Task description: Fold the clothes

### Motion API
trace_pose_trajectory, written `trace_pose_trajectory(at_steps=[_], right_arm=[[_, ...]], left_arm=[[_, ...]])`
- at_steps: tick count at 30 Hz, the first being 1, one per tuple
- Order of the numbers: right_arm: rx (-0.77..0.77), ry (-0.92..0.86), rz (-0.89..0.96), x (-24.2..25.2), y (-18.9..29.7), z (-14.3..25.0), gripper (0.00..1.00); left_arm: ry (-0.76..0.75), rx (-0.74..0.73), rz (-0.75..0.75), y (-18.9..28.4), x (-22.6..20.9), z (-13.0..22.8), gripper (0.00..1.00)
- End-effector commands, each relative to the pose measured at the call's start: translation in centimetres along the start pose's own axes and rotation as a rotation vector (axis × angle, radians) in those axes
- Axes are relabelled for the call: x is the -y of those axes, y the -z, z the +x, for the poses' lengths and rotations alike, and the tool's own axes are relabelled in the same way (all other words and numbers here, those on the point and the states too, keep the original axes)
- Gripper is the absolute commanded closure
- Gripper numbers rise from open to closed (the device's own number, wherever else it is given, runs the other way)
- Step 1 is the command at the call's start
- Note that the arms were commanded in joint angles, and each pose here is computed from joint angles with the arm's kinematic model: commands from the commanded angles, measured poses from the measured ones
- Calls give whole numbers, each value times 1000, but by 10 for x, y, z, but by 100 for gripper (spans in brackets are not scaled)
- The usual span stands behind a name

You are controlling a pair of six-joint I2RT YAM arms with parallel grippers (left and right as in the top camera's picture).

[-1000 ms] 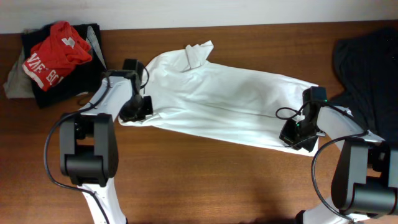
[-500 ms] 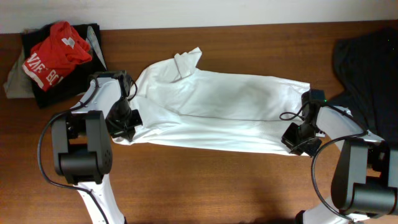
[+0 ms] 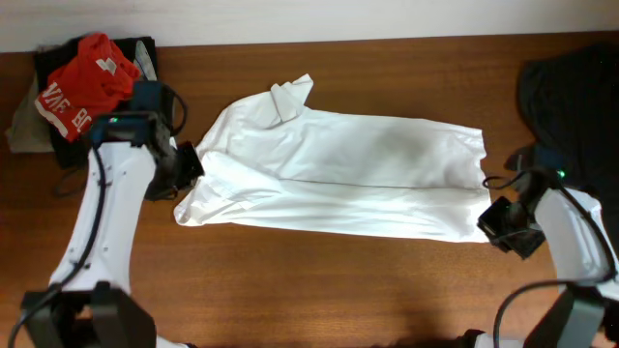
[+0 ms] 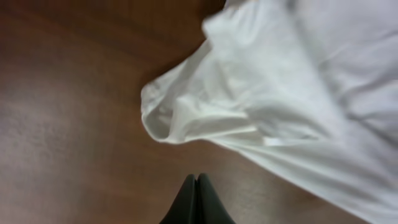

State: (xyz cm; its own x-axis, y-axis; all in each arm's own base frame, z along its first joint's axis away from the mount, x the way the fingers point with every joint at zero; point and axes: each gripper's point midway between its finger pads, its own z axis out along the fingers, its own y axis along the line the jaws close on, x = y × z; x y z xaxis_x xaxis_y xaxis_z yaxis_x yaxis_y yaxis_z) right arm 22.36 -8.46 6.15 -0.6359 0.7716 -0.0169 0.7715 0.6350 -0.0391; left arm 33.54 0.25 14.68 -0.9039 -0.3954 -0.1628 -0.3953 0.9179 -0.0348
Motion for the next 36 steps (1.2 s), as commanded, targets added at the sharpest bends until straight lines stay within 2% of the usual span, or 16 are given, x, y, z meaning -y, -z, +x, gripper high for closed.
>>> trace_pose_trajectory(at_steps=[1,3,4,5,6,8,9,10,14,17,18,20,22,30,32,36], right_arm=[[8,148,-191,-32,19,5,96],[-23,168,-246,-44,20,12,96],[-31,179,-257,-48,20,15,96],[-36,190,-265,-52,20,17,94],[-40,210,-278,-58,20,20,83],[-38,247,-310,-71,21,24,44],[-32,268,-324,-77,22,26,27],[-26,288,-335,-84,23,28,21],[5,341,-360,-99,25,30,24],[19,361,-371,-105,27,31,38],[21,361,-372,-105,27,31,38],[24,361,-374,-106,27,30,40],[24,361,-374,-106,27,30,41],[-44,353,-331,-103,6,34,41],[-76,350,-310,-101,-4,37,48],[-117,345,-281,-99,-18,40,52]], left_arm=[[-15,40,3,2,2,-8,99],[-25,15,-2,-6,3,-7,98],[-30,2,-8,-12,5,-7,93],[-37,-15,-12,-18,7,-6,77],[-42,-35,-12,-25,10,-4,60],[-60,-82,8,-38,19,1,37],[-61,-97,11,-43,21,2,32],[-63,-112,7,-49,22,3,32],[-88,-116,7,-57,25,1,32],[-101,-99,16,-57,30,-2,31],[-101,-96,17,-57,30,-3,28],[-100,-89,20,-57,31,-4,17],[-100,-83,23,-57,32,-6,1],[-96,-72,27,-58,33,-8,1],[-96,-72,27,-58,33,-8,1],[-96,-72,27,-58,33,-8,1]])
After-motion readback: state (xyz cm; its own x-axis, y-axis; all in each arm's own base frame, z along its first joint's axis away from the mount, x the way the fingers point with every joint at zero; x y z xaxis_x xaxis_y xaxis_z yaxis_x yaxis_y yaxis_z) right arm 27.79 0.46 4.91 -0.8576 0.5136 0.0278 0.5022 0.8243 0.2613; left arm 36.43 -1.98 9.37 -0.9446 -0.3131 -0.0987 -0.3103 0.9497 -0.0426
